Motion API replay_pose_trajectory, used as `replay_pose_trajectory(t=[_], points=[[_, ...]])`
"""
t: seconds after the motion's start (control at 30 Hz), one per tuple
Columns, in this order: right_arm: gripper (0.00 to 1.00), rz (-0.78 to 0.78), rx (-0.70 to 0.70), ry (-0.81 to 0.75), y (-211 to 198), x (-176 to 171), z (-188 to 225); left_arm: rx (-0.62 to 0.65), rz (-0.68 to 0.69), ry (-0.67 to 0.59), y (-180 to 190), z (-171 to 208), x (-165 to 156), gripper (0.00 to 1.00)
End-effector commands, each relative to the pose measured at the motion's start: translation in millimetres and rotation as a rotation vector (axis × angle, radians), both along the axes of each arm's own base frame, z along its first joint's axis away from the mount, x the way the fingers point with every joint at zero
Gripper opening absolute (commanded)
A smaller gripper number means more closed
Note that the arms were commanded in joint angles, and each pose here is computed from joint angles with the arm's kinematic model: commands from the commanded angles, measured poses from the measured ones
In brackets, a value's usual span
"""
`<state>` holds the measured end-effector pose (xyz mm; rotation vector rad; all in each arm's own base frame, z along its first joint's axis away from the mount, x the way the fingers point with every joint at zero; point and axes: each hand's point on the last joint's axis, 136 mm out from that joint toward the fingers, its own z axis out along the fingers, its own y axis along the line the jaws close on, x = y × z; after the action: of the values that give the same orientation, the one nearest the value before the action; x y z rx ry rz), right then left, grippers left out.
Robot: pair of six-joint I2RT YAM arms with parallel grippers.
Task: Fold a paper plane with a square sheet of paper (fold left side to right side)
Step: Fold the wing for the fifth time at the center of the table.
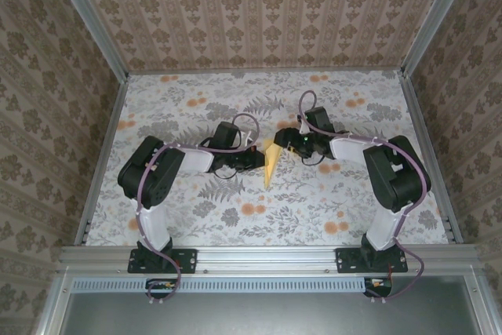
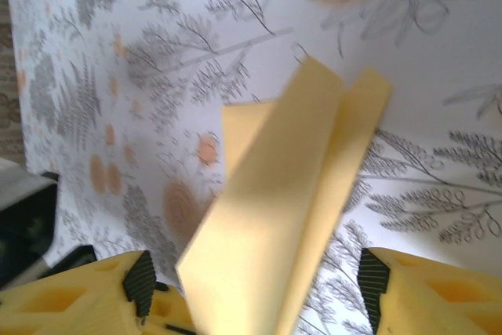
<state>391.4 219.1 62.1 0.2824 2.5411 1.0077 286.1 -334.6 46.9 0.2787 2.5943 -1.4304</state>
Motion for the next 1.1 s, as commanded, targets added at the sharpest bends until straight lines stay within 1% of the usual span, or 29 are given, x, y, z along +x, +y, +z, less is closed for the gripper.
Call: replay_pose_trajectory(t=[0.0,0.1,0.6,1.07], points=[[0.77,-0.025,0.003,0.022,2.0,6.8,5.2,0.012,-0.023,-0.034,2.8,5.6,4.5,0.0],[0.81,-0.04,0.006,0.031,4.2,11.8,3.9,0.021,-0.021,-0.038,5.4,4.4,5.7,0.0],[0.82,-0.017,-0.006,0.084,20.8,15.3,-13.0,0.026,-0.019,-0.038,8.2,2.8,7.2,0.0],[0.83,-0.021,-0.138,0.229,6.7,-4.6,-50.6,0.058,-0.048,-0.047,8.9,0.6,12.0,0.0]])
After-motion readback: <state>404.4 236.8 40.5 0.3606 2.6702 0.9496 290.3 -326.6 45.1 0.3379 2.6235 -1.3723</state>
